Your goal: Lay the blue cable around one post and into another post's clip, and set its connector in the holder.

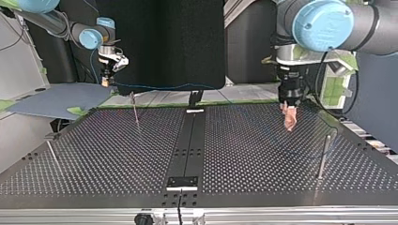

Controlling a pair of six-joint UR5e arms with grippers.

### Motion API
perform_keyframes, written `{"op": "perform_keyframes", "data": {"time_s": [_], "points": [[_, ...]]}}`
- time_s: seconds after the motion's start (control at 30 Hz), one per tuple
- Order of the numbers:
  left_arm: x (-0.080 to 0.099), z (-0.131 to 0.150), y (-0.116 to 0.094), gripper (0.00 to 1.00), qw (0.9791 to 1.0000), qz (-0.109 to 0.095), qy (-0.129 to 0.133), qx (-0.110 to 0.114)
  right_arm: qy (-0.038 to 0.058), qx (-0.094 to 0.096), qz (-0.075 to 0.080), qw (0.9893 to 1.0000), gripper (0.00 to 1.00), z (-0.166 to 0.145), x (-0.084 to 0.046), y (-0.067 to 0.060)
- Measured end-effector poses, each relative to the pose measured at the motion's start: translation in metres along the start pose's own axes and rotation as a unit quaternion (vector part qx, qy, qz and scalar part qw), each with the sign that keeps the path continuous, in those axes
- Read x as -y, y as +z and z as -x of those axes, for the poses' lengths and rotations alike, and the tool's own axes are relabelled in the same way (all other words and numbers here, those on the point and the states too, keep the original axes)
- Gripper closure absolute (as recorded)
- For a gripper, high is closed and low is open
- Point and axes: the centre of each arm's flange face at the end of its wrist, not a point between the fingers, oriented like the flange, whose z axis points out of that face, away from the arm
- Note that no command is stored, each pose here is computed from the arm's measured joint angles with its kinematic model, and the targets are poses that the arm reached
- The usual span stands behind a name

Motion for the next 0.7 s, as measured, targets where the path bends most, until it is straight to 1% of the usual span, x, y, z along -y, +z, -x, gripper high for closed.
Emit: {"op": "perform_keyframes", "data": {"time_s": [0.2,0.33,0.43,0.53,0.7], "points": [[0.026,-0.040,0.005,0.00,0.9996,-0.003,-0.011,-0.024,-0.0023,0.005,0.000,1.0000,1.00,0.001,0.001,-0.001],[0.040,-0.060,0.006,0.00,0.9992,-0.004,-0.018,-0.035,-0.0031,0.006,0.000,1.0000,1.00,0.002,0.001,-0.001],[0.051,-0.064,0.009,0.00,0.9991,-0.003,-0.029,-0.032,-0.0033,0.006,0.000,1.0000,1.00,0.002,0.001,-0.002],[0.062,-0.063,0.013,0.00,0.9989,-0.001,-0.042,-0.023,-0.0034,0.006,-0.001,1.0000,1.00,0.002,0.002,-0.002],[0.086,-0.072,0.018,0.00,0.9978,0.000,-0.065,-0.015,-0.0035,0.006,-0.001,1.0000,1.00,0.002,0.002,-0.002]]}}
